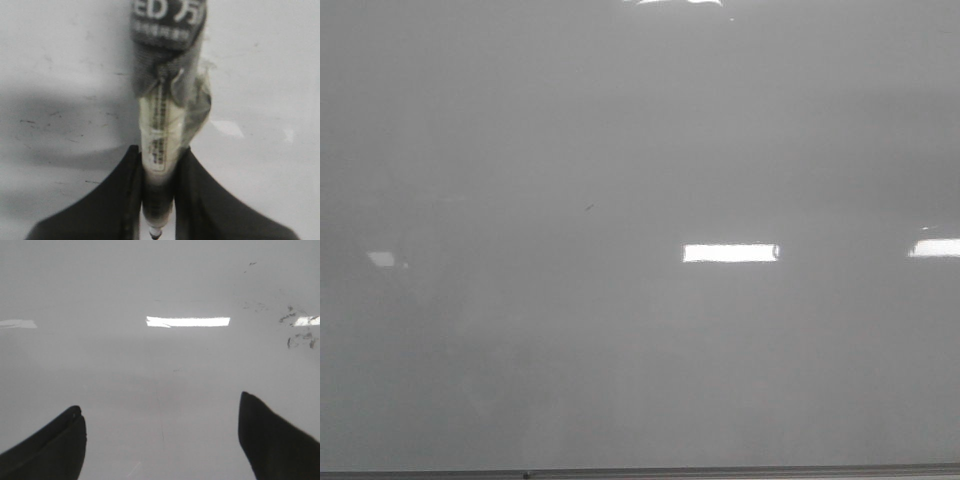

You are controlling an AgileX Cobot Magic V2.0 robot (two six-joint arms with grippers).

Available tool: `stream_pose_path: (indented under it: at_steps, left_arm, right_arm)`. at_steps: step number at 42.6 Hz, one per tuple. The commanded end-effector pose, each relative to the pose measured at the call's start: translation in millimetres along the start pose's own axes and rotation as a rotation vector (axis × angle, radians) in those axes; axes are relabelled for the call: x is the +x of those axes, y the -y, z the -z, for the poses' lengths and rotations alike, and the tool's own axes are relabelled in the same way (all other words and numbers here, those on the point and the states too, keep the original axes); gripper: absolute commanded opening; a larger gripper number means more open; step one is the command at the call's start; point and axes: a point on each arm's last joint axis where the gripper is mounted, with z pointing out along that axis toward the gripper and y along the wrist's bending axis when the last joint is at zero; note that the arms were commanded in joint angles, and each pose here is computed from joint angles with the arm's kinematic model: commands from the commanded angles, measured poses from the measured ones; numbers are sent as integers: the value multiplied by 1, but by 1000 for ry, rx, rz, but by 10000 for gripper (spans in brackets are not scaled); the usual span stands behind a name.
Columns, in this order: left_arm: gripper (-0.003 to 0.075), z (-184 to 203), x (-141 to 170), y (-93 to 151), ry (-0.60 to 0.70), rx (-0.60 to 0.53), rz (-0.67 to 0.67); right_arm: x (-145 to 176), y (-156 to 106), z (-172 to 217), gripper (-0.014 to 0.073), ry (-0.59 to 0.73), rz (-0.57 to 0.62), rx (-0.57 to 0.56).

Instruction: Write number 6 on whiteboard

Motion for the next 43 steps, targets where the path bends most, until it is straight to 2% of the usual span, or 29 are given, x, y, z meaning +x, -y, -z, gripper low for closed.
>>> stream_pose_path:
  at_steps: [1,5,7,15,20,26,32,39,43]
  left_arm:
    - [-20,32,-32,2,147,11,11]
    - [-20,56,-46,12,138,43,-25]
    - [-20,68,-49,20,93,69,-83]
    - [-20,102,-55,67,-123,226,-443]
    - [-20,120,-52,103,-126,349,-715]
    - [-20,141,-31,145,-92,497,-1084]
    - [-20,160,-8,172,-101,565,-1291]
    - [-20,178,9,192,-48,619,-1439]
    - [-20,184,14,199,-15,649,-1465]
  right_arm:
    - [-17,-1,1,634,97,2,-1]
    - [-17,-1,1,634,94,2,-1]
    - [-17,-1,1,634,90,2,-2]
    - [-24,-3,-6,634,-1,40,-16]
    - [-29,-9,-19,634,-107,101,-75]
    - [-35,-29,-37,634,-238,246,-240]
    - [-39,-61,-47,634,-336,441,-482]
    - [-40,-111,-50,634,-470,576,-786]
    - [-43,-138,-53,634,-478,621,-882]
